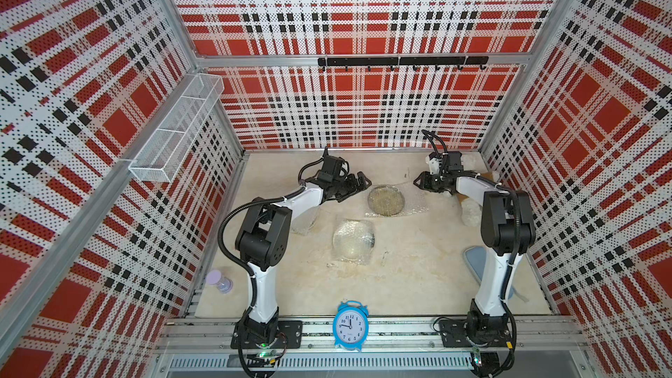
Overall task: Unpack dinner plates from bubble wrap
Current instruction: Unwrap the bubble wrap at the center of the board.
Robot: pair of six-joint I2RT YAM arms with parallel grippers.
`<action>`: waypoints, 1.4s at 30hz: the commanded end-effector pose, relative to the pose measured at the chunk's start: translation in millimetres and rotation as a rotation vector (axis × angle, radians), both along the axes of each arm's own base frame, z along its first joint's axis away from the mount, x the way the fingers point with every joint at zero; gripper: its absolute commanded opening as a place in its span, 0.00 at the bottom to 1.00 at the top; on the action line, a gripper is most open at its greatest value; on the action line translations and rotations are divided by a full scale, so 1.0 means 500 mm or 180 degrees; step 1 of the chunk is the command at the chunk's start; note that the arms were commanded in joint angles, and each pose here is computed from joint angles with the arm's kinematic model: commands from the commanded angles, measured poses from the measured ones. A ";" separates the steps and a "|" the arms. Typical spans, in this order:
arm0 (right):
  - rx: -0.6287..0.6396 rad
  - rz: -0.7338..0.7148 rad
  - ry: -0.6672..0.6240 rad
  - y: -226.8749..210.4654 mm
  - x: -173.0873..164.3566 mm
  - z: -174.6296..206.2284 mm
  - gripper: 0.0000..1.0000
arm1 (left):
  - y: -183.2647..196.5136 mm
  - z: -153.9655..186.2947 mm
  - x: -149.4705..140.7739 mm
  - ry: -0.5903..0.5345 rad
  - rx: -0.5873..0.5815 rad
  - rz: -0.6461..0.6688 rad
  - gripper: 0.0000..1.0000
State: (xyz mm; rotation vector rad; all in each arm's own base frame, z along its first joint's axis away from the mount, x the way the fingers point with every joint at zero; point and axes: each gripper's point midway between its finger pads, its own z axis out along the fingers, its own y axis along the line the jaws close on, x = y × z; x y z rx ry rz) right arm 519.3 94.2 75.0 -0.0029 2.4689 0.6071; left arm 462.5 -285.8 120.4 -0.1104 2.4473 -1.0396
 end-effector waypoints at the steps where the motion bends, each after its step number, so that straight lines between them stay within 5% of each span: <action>1: -0.0011 0.0061 -0.0147 0.006 0.019 0.016 0.35 | 0.003 0.021 0.007 -0.0098 0.0009 0.0027 0.99; 7: 0.0003 0.0062 -0.0137 0.008 0.017 0.012 0.22 | 0.001 0.019 0.007 -0.0094 0.0005 0.0016 0.99; 12: 0.0038 0.0058 -0.0235 0.009 0.012 0.034 0.00 | -0.001 0.023 0.007 -0.0096 0.0000 0.0009 0.99; 29: 0.0394 0.0269 -0.0657 0.041 -0.092 0.195 0.00 | 0.002 0.037 0.009 -0.0143 0.0019 0.0003 0.99; 42: 0.0316 0.0339 -0.0497 0.030 -0.290 0.138 0.00 | 0.014 0.064 0.013 -0.0222 0.0007 0.0040 0.99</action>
